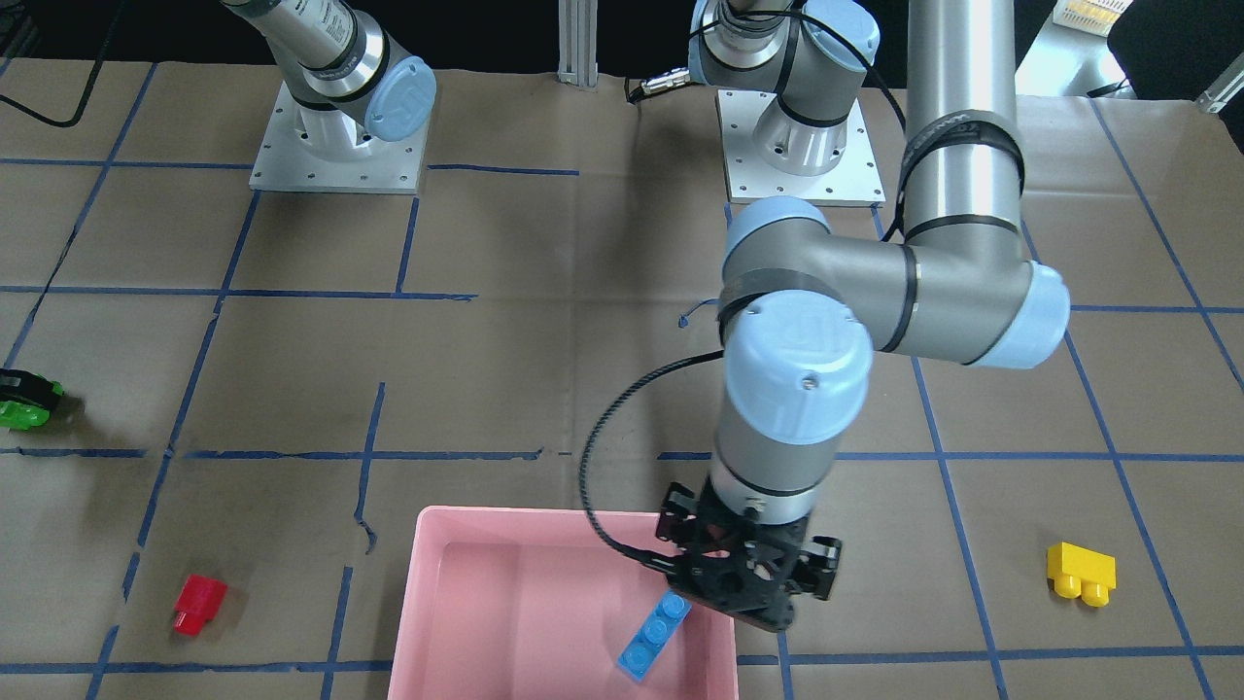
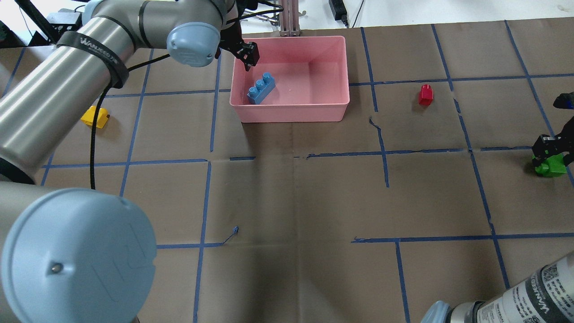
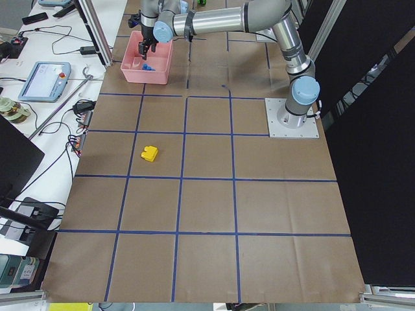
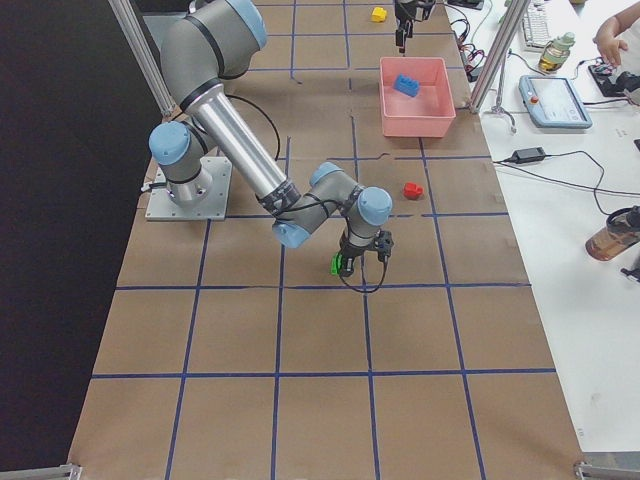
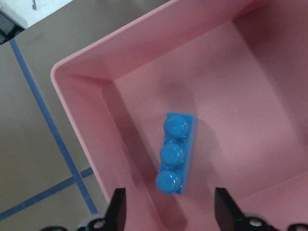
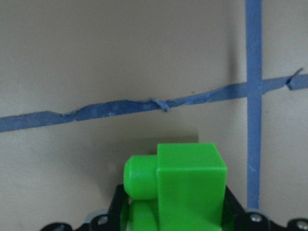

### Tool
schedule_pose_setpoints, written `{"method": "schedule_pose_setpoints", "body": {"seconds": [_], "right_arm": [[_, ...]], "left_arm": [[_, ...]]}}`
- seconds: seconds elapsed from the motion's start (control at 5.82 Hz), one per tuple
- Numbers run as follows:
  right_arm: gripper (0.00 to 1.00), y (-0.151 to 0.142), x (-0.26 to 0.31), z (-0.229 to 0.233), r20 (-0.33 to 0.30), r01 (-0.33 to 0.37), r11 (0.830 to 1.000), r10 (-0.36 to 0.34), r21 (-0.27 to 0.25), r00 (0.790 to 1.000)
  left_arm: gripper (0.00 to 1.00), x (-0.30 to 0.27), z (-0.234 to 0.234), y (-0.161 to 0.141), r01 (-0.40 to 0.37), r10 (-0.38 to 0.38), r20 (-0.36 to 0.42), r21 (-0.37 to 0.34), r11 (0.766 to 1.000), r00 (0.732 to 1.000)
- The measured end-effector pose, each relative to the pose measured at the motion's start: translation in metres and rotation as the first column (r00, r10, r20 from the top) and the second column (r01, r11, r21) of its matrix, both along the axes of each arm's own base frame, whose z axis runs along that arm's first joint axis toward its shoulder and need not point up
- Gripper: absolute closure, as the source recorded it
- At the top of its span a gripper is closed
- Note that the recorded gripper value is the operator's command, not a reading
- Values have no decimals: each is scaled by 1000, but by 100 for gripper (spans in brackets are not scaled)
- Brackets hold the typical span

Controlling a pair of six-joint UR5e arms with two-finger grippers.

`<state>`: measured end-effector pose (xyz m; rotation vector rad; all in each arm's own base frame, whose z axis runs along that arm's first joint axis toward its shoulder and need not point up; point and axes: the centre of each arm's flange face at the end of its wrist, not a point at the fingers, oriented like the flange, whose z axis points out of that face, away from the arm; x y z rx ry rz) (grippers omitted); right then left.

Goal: Put all blocks into box

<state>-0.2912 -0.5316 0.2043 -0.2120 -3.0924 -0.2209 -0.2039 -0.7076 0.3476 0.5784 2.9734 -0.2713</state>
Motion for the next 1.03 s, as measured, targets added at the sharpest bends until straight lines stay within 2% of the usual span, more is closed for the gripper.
{"method": "schedule_pose_setpoints", "body": {"seconds": [0.17, 0.34, 0.52, 0.69, 0.86, 1.03], "right_arm": [[76, -16, -1, 34, -27, -4, 999, 3, -36, 1000], [76, -40, 8, 72, -43, -30, 998, 28, -62, 999], [76, -71, 33, 114, -58, -61, 995, 56, -82, 997], [76, -102, 76, 159, -68, -78, 992, 72, -99, 995], [75, -127, 133, 195, -69, -91, 989, 83, -118, 994], [76, -144, 198, 216, -47, -88, 986, 82, -144, 995]], "left_arm": [[1, 78, 6, -1, -107, 107, 10, 26, 994, 994], [1, 166, -4, 1, -210, 208, 26, 79, 975, 978], [4, 235, -19, 8, -229, 226, 38, 128, 965, 973], [5, 281, -30, 16, -153, 148, 45, 169, 974, 988], [5, 321, -41, 25, -12, 3, 43, 206, 978, 999], [6, 360, -54, 36, 150, -162, 34, 233, 961, 986]]}}
